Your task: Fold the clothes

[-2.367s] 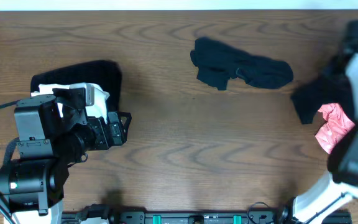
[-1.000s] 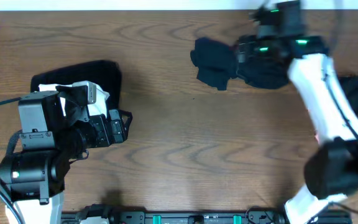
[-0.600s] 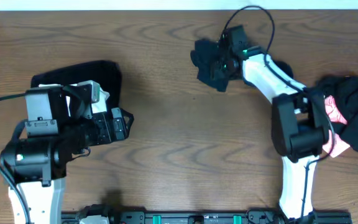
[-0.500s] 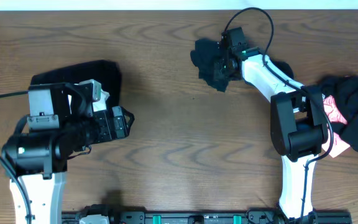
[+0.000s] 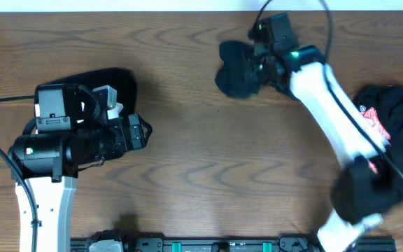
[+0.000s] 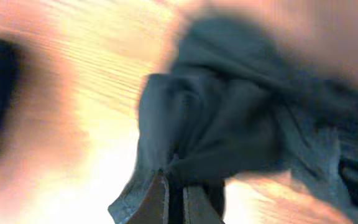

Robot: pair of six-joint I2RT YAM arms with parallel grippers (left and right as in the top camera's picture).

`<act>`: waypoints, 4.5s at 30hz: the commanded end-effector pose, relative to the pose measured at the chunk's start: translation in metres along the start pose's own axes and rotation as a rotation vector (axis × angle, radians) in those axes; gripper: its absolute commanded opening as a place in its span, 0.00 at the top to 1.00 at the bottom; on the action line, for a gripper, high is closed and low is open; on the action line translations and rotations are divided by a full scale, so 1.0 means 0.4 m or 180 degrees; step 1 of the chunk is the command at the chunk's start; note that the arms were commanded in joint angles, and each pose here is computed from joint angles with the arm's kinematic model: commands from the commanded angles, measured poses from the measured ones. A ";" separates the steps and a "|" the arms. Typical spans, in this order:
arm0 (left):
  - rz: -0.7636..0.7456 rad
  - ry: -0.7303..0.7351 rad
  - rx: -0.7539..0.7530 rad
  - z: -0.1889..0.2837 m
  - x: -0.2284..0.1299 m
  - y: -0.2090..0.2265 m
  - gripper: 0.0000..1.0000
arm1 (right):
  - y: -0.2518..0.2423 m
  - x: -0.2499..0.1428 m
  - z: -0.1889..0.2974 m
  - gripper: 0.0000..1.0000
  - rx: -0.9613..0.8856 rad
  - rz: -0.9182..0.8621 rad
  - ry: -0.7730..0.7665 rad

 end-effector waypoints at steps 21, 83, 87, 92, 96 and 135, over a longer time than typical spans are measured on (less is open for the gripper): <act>-0.0081 -0.0062 -0.0092 0.026 -0.010 -0.016 0.02 | 0.065 -0.021 0.358 0.99 -0.1579 0.0149 -0.0490; -0.0371 0.0254 -0.0106 -0.032 -0.026 -0.063 0.31 | 0.057 -0.157 -0.234 0.47 -0.0190 0.1119 0.1110; -0.0372 0.0251 -0.0109 -0.032 -0.026 -0.063 0.31 | 0.039 -0.173 -0.283 0.48 -0.0076 0.1034 0.1143; -0.0375 0.0244 -0.0114 -0.032 -0.025 -0.064 0.31 | 0.025 -0.172 -0.288 0.87 -0.0081 0.0995 0.1135; -0.0377 0.0240 -0.0114 -0.032 -0.025 -0.064 0.31 | 0.028 -0.093 -0.195 0.99 -0.0135 0.0996 0.0807; -0.0412 0.0162 -0.0152 -0.032 -0.014 -0.070 0.16 | 0.017 -0.124 -0.282 0.99 -0.0090 0.1193 0.0956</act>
Point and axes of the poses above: each gripper's point midway between its finger pads, its own z axis back along the fingers, its own y axis along the line the jaws close on, x = y × z, the point moved 8 cm from there along z, back along the fingers, and after that the axes turned 13 degrees about z, right-handed, at the moved point
